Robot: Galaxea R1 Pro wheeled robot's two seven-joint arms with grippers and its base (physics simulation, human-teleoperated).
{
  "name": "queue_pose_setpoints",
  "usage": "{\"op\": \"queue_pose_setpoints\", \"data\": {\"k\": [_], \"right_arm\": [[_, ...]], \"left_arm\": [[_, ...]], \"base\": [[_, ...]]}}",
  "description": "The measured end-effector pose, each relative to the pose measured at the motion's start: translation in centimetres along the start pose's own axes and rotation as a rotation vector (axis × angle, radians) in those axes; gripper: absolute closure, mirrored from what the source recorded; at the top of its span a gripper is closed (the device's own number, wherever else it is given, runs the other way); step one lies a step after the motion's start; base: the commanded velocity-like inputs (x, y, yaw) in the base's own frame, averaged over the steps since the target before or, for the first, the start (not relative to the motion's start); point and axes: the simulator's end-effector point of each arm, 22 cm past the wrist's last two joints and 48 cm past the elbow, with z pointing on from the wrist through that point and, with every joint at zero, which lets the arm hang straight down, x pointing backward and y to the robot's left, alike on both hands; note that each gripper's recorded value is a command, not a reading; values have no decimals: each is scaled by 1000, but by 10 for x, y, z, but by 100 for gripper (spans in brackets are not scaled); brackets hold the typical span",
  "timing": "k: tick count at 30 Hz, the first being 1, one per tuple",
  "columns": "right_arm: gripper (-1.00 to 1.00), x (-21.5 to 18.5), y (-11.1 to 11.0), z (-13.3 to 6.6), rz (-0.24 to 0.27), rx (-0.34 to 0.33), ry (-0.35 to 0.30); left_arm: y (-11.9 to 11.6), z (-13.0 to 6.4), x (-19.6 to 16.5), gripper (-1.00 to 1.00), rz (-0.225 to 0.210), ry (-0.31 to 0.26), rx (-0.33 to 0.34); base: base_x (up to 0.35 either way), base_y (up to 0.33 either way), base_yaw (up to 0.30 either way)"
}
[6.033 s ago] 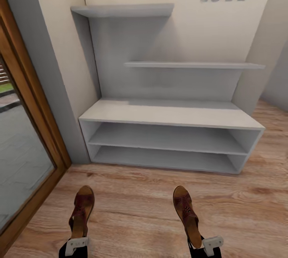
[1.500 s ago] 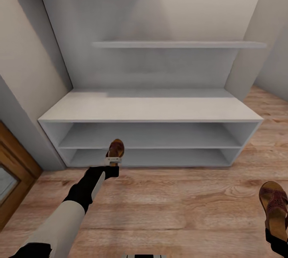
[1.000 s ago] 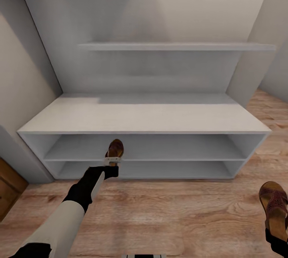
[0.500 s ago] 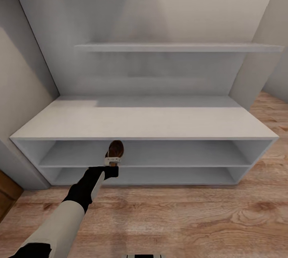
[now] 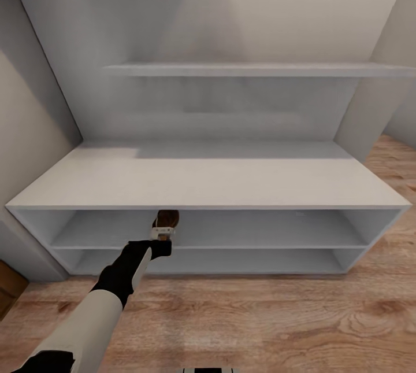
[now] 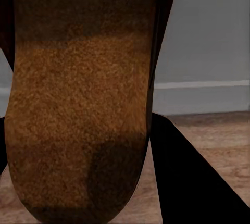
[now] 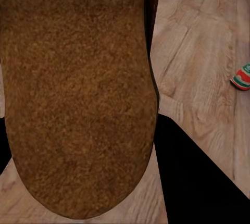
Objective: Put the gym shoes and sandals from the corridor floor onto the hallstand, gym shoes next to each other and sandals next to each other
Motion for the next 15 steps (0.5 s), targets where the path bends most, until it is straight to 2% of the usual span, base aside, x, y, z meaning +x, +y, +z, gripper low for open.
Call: {"op": "queue_pose_setpoints", "data": {"k": [8, 15], "right_arm": [[100, 1, 0, 0, 1, 1, 1], [100, 2, 0, -1, 2, 1, 2]], "left_arm": [[1, 0, -1, 100, -2, 0, -1], [1, 0, -1, 100, -4, -2, -1]], "base": [[63, 0, 0], [234, 0, 0]]}}
